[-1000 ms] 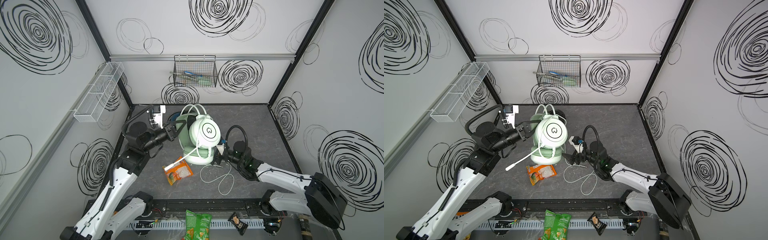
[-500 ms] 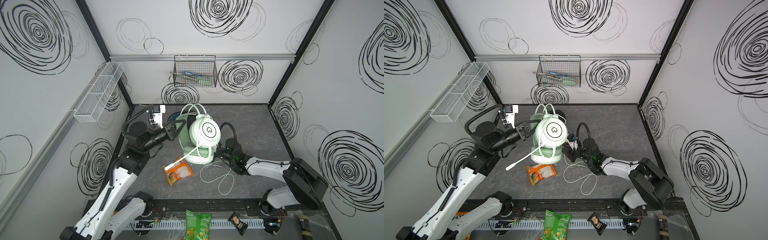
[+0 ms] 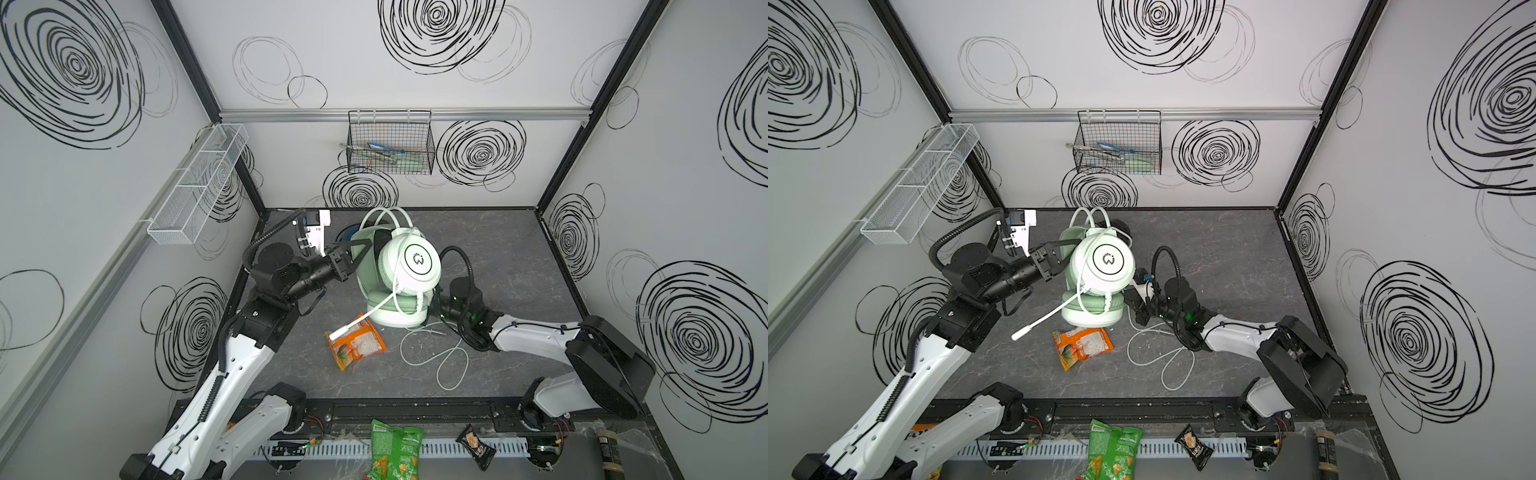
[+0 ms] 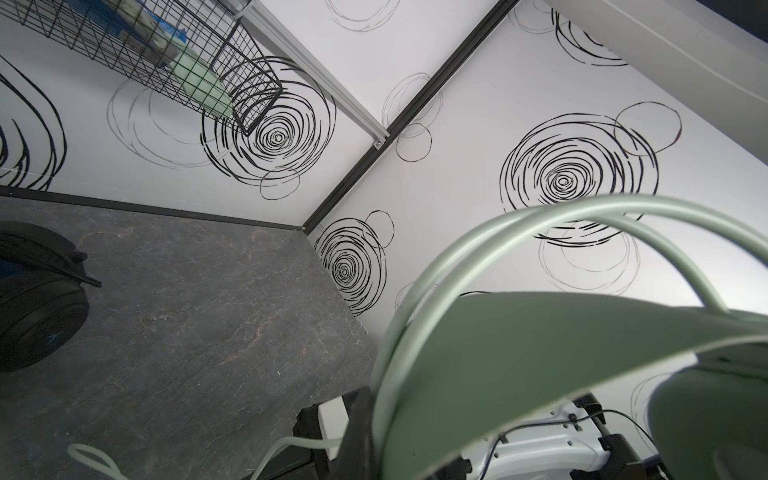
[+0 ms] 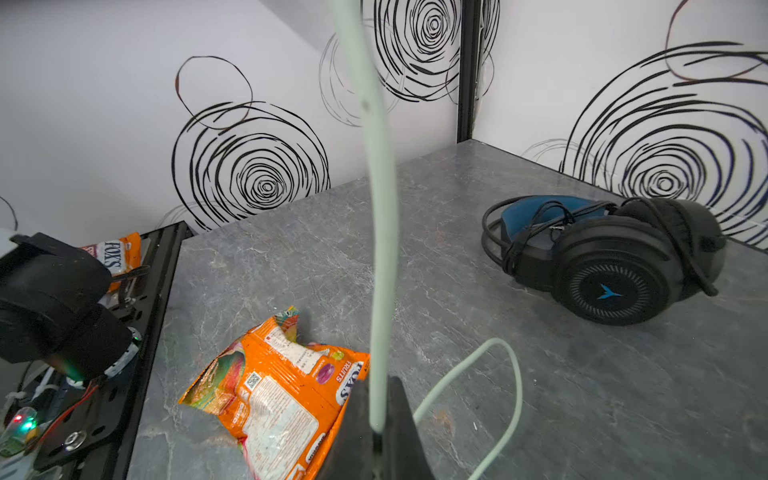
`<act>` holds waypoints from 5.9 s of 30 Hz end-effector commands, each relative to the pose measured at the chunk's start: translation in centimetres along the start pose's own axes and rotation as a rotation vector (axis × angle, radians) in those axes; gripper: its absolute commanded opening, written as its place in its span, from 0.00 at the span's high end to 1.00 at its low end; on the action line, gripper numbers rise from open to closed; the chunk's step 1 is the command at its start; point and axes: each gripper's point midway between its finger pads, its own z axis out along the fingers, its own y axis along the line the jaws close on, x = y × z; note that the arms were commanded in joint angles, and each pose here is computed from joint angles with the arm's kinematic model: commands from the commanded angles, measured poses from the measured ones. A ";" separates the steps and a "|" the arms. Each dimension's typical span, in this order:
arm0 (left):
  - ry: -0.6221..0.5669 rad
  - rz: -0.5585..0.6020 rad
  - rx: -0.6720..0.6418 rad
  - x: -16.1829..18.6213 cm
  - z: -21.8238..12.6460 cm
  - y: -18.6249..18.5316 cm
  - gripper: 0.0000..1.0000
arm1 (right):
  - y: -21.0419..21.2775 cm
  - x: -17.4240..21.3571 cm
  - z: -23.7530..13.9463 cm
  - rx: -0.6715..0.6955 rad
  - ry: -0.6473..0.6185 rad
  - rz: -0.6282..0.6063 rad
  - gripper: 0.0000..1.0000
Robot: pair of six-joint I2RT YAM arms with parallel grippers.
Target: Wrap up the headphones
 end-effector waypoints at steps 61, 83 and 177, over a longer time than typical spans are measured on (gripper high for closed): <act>-0.036 0.153 0.204 3.3 -3.9 -5.0 1.00 | -15.5 -9.8 -4.8 0.721 0.433 -0.270 1.00; -0.589 -0.095 0.051 -5.5 -5.8 -2.6 1.00 | -4.4 -7.2 -0.7 0.467 0.211 -0.212 1.00; -0.490 0.947 -1.154 -3.1 -2.2 10.5 1.00 | 7.6 -17.5 -10.6 0.430 0.322 -0.311 1.00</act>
